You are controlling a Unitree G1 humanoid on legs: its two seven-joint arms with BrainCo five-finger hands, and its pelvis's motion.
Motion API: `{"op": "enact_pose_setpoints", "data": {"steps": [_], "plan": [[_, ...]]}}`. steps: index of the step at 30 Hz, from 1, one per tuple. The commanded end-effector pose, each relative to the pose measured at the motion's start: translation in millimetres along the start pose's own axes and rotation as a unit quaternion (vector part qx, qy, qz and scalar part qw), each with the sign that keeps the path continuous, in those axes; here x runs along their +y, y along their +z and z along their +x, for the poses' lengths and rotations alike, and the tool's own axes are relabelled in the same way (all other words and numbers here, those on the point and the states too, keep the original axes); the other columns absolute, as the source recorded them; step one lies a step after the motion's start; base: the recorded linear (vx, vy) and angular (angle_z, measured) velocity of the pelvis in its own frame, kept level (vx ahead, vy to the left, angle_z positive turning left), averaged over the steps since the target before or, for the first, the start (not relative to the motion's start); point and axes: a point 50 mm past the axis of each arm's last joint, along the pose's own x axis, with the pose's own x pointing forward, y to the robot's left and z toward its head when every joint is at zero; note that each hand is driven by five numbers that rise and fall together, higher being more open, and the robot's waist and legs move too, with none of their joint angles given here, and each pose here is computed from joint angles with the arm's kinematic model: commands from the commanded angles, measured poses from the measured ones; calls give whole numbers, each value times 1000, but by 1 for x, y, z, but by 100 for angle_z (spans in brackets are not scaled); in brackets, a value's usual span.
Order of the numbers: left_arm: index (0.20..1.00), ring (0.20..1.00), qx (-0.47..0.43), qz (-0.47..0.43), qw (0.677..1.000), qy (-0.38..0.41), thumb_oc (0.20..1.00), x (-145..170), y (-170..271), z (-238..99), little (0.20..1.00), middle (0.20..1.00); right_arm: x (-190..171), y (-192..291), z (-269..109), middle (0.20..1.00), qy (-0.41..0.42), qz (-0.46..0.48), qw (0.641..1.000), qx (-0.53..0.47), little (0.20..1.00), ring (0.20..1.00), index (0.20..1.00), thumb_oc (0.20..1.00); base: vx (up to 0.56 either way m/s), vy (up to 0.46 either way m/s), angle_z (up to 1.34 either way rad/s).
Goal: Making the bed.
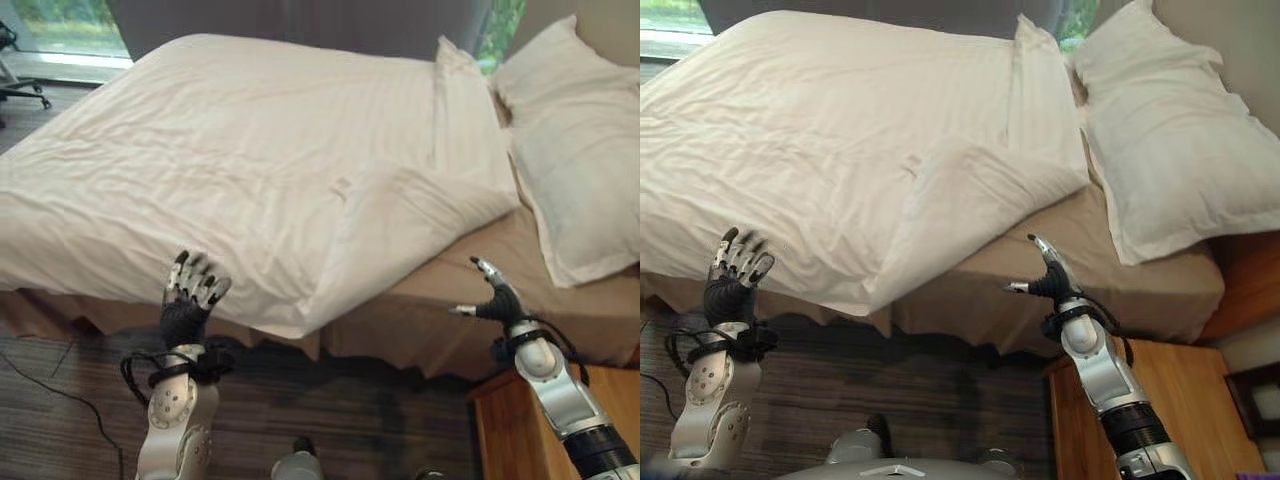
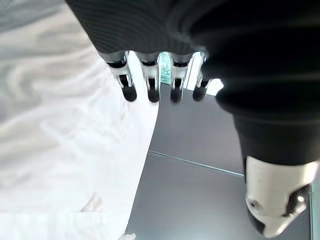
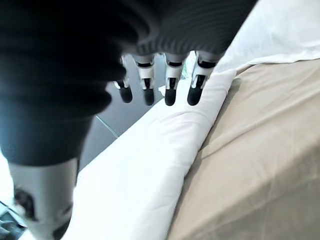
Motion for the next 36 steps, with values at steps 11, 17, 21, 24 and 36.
{"op": "enact_pose_setpoints", "data": {"steps": [11,17,21,24,36], "plan": [[1000,1000,21,68,993,-99,1000,-12,-8,-7,1000,1000,-60,71,53,1000,-110,-33,987,-109,1000,1000,1000,1000,309,-122,23],[1000,1000,42,53,991,-115,1000,-26,-26,-11,1000,1000,-82,114,68,1000,-131,-57,976,-165,1000,1000,1000,1000,306,-187,17],[1000,1000,43,45,990,-124,1000,-41,-31,-4,1000,1000,-100,118,72,1000,-163,-59,972,-161,1000,1000,1000,1000,103,-108,18],[1000,1000,50,66,989,-125,1000,-43,-36,-5,1000,1000,-102,123,77,1000,-166,-61,971,-161,1000,1000,1000,1000,176,36,35],[1000,1000,93,154,973,-145,1000,-48,-65,-20,1000,1000,-68,129,115,1000,-131,-54,987,-80,1000,1000,1000,1000,145,50,1]]}}
